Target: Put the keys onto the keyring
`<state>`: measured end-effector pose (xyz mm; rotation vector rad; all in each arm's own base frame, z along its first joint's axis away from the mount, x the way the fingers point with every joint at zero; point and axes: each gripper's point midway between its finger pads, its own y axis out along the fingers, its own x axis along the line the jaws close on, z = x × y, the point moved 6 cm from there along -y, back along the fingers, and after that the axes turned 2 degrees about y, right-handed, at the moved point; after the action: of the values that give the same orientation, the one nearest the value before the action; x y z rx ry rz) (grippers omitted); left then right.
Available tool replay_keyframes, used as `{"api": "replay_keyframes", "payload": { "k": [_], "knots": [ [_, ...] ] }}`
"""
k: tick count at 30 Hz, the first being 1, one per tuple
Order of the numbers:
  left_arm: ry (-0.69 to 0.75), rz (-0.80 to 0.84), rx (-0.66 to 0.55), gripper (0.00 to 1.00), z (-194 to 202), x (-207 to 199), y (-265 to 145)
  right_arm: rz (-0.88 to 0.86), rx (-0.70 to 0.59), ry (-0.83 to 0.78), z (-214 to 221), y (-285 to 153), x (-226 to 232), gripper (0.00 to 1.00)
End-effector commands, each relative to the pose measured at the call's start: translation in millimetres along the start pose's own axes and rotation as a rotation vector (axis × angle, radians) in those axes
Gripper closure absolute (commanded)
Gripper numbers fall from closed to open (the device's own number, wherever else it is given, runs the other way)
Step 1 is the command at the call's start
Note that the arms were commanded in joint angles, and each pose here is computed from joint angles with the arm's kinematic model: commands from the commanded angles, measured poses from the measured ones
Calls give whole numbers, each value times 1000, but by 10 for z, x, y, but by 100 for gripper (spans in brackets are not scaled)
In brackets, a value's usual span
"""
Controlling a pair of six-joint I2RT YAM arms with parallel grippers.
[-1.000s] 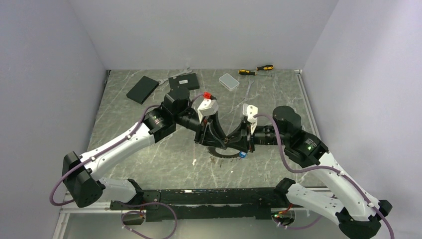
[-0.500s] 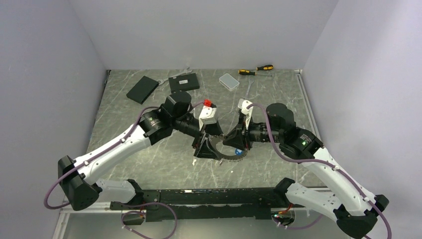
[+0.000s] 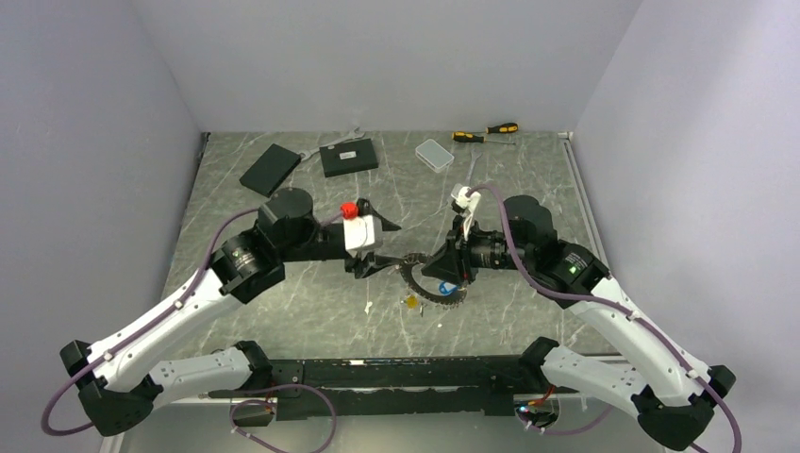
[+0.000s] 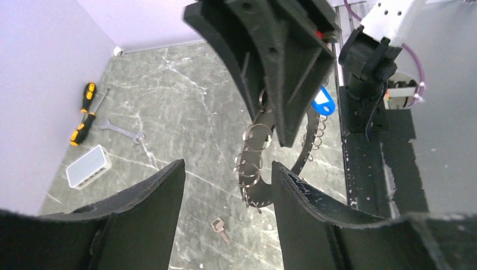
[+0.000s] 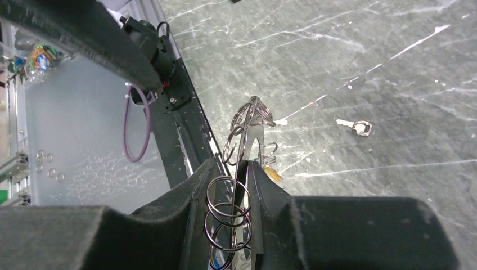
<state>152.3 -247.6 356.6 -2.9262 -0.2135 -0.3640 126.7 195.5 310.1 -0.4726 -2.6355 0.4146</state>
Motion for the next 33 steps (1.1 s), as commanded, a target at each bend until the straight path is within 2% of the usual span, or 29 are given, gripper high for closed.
{"api": "replay_keyframes", "payload": {
  "k": [1, 5, 10, 16, 24, 33],
  "knots": [
    [261, 8, -53, 36, -12, -73, 25, 13, -75, 51, -204, -36, 67, 100],
    [397, 73, -59, 32, 36, -194, 74, -21, -94, 105, -243, -20, 120, 100],
    [483, 132, -65, 30, 36, -298, 178, -59, -65, 168, -259, 20, 163, 100],
    [540, 144, -42, 34, 43, -352, 311, -102, -64, 185, -287, 14, 224, 100],
    [565, 61, 4, 50, 69, -273, 389, -151, -64, 181, -307, -26, 300, 100],
    [588, 21, 20, 47, 59, -232, 350, -192, -61, 175, -312, -40, 348, 100]
  ]
}}
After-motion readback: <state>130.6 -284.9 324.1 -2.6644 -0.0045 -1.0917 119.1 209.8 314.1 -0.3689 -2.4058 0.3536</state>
